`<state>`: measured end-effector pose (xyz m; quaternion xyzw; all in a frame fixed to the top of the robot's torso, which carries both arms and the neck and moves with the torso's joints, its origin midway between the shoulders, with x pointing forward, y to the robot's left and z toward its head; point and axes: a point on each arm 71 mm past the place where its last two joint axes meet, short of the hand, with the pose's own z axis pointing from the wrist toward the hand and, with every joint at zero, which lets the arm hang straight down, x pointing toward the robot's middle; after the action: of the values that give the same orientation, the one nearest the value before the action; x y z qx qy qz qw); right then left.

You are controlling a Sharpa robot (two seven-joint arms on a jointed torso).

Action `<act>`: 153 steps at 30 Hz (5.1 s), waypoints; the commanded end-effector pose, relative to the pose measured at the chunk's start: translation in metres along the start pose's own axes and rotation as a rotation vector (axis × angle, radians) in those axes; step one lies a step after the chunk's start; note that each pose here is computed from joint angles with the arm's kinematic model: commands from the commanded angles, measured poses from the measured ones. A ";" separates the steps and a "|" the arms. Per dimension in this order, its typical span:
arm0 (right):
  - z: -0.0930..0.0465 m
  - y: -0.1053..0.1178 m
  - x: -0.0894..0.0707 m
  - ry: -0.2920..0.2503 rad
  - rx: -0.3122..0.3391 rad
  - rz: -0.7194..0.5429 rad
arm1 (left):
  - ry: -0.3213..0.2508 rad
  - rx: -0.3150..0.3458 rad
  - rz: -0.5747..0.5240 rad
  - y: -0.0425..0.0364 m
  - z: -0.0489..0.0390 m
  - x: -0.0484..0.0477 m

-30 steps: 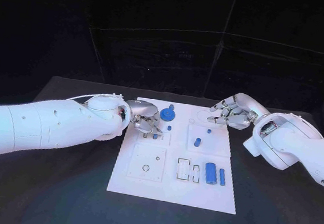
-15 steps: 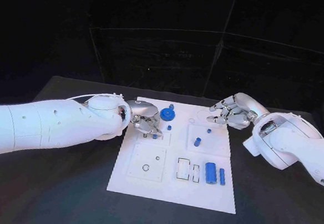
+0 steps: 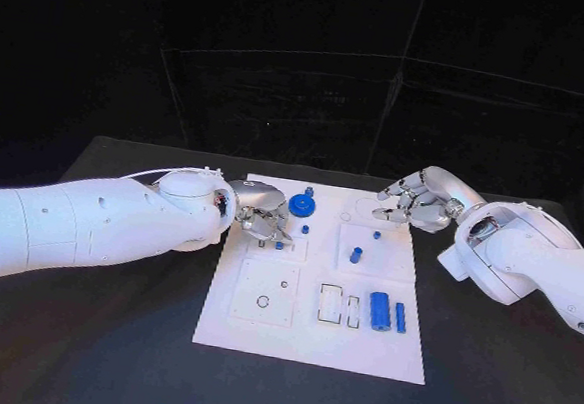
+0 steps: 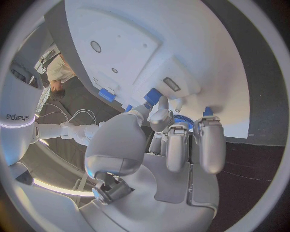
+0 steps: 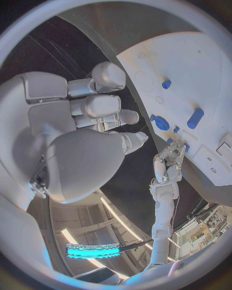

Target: Assemble the parts on the task board

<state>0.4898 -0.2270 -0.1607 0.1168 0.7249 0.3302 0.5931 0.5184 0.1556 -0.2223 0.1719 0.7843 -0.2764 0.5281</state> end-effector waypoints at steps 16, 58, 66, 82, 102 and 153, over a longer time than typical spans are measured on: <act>0.000 0.002 0.000 0.003 -0.012 0.006 | 0.003 0.004 0.005 0.0006 0.0005 -0.0004; 0.000 0.001 -0.001 0.004 -0.008 0.009 | -0.068 -0.102 -0.098 0.0069 -0.0005 -0.0046; 0.000 0.000 -0.001 0.003 -0.006 0.010 | -0.099 -0.096 -0.150 0.0050 -0.0019 -0.0062; 0.001 -0.001 -0.002 0.001 -0.001 0.012 | -0.125 -0.106 -0.226 0.0094 -0.0107 -0.0075; 0.002 -0.002 -0.001 0.006 0.004 0.012 | 0.247 -0.332 -0.316 0.0440 -0.0203 -0.0567; 0.008 0.005 0.004 0.013 -0.010 0.015 | 0.302 -0.533 -0.199 0.0462 0.0326 -0.0598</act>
<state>0.4950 -0.2199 -0.1631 0.1201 0.7269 0.3352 0.5873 0.5899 0.1743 -0.1900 -0.0109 0.9154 -0.0800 0.3944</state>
